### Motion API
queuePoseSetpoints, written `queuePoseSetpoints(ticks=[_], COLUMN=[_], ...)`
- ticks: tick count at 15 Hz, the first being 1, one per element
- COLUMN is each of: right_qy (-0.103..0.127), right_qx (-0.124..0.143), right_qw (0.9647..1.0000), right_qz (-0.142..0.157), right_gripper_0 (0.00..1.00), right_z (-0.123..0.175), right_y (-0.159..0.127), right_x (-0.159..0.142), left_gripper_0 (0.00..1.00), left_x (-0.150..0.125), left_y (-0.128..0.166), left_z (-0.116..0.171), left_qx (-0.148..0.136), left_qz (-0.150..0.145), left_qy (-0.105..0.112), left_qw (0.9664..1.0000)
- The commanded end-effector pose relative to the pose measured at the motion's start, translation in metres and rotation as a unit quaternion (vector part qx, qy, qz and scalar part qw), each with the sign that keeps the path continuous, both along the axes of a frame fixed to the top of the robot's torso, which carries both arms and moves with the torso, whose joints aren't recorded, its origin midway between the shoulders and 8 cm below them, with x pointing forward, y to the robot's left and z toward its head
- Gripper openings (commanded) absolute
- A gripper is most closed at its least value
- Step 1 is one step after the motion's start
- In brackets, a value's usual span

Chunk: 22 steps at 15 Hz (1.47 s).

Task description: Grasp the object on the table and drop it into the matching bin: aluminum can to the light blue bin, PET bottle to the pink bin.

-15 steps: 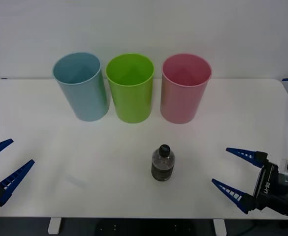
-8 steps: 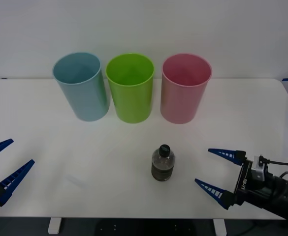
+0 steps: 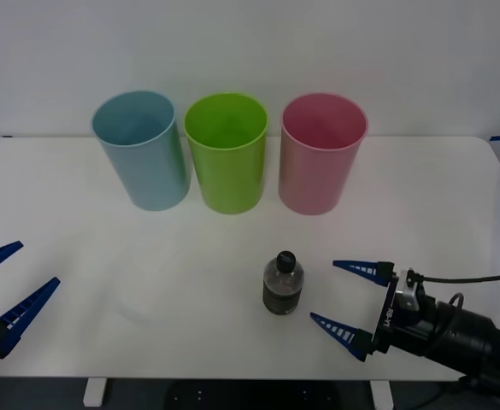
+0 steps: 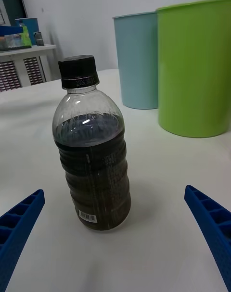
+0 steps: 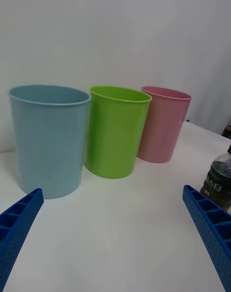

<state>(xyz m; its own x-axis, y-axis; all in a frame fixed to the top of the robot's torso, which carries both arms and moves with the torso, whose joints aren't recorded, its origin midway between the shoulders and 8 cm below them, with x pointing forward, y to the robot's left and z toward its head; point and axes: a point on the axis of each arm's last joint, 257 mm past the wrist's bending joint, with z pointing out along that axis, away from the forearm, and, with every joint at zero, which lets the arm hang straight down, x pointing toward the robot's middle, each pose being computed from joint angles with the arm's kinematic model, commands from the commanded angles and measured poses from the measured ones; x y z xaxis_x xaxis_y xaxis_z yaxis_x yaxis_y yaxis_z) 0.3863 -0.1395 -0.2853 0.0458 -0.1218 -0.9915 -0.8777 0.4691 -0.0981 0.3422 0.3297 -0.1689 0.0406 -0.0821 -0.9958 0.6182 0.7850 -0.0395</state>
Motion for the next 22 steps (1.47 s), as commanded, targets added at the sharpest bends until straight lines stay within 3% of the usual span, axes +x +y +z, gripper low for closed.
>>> queuePoseSetpoints(ticks=[1,17,22], right_qy=[-0.001,-0.001,-0.004], right_qx=[-0.006,-0.022,-0.024], right_qw=[1.0000,0.9997,0.9996], right_qz=[0.002,-0.011,-0.014], right_gripper_0=[1.00,1.00,1.00], right_z=[-0.004,-0.018,-0.020], right_y=[0.010,0.086,0.093], right_x=[0.002,0.027,0.028], left_gripper_0=[1.00,1.00,1.00], left_x=[0.000,0.000,0.000], left_y=[0.000,0.000,0.000], left_z=[0.000,0.000,0.000], left_qx=[0.000,0.000,0.000], left_qz=[0.000,0.000,0.000], left_qy=[0.000,0.000,0.000], left_qw=[1.0000,1.0000,1.0000])
